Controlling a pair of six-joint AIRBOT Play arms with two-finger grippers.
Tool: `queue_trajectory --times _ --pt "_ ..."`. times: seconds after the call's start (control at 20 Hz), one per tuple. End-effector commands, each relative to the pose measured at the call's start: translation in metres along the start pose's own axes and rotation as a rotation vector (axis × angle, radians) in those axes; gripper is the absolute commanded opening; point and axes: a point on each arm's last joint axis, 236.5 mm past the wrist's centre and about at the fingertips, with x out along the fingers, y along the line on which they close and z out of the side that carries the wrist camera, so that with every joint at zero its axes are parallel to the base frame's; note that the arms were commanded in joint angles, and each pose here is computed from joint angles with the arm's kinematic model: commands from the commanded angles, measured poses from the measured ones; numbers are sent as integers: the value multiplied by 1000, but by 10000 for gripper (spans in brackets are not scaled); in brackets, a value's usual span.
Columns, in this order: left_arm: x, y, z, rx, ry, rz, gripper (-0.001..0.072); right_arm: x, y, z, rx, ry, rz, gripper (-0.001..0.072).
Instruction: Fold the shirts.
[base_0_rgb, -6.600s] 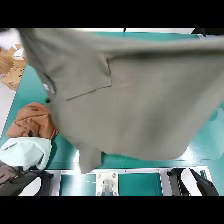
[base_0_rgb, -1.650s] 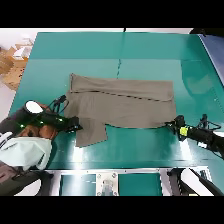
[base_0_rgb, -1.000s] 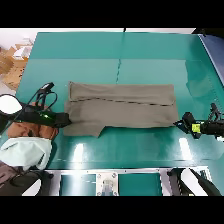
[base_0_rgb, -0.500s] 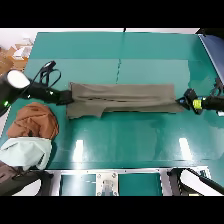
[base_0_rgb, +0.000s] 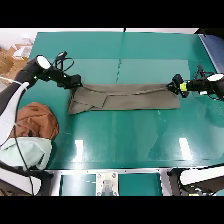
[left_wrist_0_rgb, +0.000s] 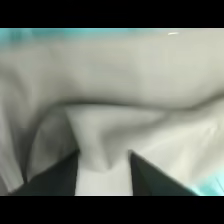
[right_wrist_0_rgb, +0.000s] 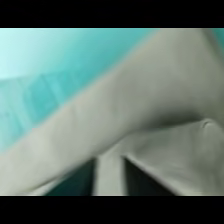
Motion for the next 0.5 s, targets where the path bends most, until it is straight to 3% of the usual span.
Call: queue_trajectory --times 0.0,0.25,0.35,0.45 --pt "7 6 45 16 -124 14 381 12 8 29 -6 -10 41 416" --pt "-48 14 81 26 -175 13 381 -50 -12 47 -166 64 28 430" --pt "-51 19 69 18 -114 8 380 -56 -48 39 -171 122 -48 512" --pt "-50 16 52 19 -46 -3 380 -53 -73 27 -181 198 -71 524"
